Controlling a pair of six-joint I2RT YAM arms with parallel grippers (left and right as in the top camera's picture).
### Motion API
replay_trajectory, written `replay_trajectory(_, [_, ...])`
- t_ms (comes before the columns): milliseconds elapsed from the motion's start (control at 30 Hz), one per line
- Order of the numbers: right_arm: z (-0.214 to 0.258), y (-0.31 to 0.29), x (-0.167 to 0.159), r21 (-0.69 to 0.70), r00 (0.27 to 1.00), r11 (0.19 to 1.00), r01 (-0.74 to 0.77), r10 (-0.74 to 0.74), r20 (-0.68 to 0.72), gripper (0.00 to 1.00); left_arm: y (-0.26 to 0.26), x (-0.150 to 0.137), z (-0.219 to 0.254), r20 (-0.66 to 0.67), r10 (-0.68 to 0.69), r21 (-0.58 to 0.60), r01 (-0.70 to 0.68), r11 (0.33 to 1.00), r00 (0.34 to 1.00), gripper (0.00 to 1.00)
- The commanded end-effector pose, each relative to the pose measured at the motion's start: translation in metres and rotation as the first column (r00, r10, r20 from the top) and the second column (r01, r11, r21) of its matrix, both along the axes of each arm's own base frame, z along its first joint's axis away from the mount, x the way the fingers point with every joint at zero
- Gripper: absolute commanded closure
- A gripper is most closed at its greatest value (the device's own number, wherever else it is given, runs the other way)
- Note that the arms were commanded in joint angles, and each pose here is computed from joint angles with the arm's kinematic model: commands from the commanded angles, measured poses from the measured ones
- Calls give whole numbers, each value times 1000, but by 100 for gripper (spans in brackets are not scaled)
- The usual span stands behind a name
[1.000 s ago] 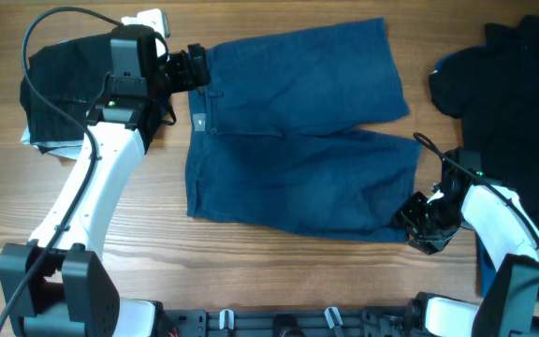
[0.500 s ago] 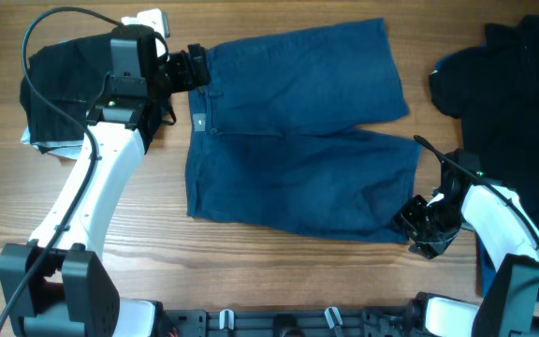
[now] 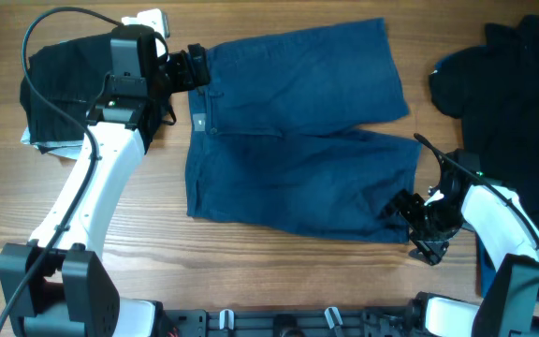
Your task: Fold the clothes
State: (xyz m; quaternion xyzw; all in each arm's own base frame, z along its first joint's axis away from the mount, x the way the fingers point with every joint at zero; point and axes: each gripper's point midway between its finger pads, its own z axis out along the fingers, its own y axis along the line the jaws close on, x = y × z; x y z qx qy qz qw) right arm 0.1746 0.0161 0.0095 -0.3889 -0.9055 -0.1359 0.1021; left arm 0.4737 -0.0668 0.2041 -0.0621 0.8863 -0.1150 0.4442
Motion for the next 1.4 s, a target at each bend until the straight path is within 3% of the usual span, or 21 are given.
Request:
replay_trajectory(0, [0, 6, -2, 37, 1000, 999, 13, -13, -12, 0, 1, 1, 1, 4, 7, -3, -7, 1000, 1000, 0])
replay_trajectory(100, [-3, 5, -5, 27, 999, 999, 41, -40, -25, 34, 2, 1, 1, 4, 8, -3, -8, 1000, 1000, 0])
replay_trajectory(233, [-12, 6, -9, 22, 998, 998, 56, -55, -25, 38, 2, 1, 1, 4, 8, -3, -8, 1000, 1000, 0])
replay_trajectory(433, [-20, -4, -11, -41, 999, 998, 47, -47, -20, 62, 1, 1, 1, 4, 7, -3, -7, 1000, 1000, 0])
replay_trajectory(1033, [-14, -29, -6, -175, 999, 984, 23, -28, -28, 69, 1, 1, 1, 4, 7, -3, -7, 1000, 1000, 0])
replay_trajectory(1200, [-14, -30, -4, -179, 999, 984, 23, -27, -21, 94, 1, 1, 1, 4, 7, -3, -7, 1000, 1000, 0])
replay_trajectory(1367, [-14, -26, 1, -153, 1000, 988, 22, -23, 0, 87, 2, 1, 1, 4, 8, -3, -8, 1000, 1000, 0])
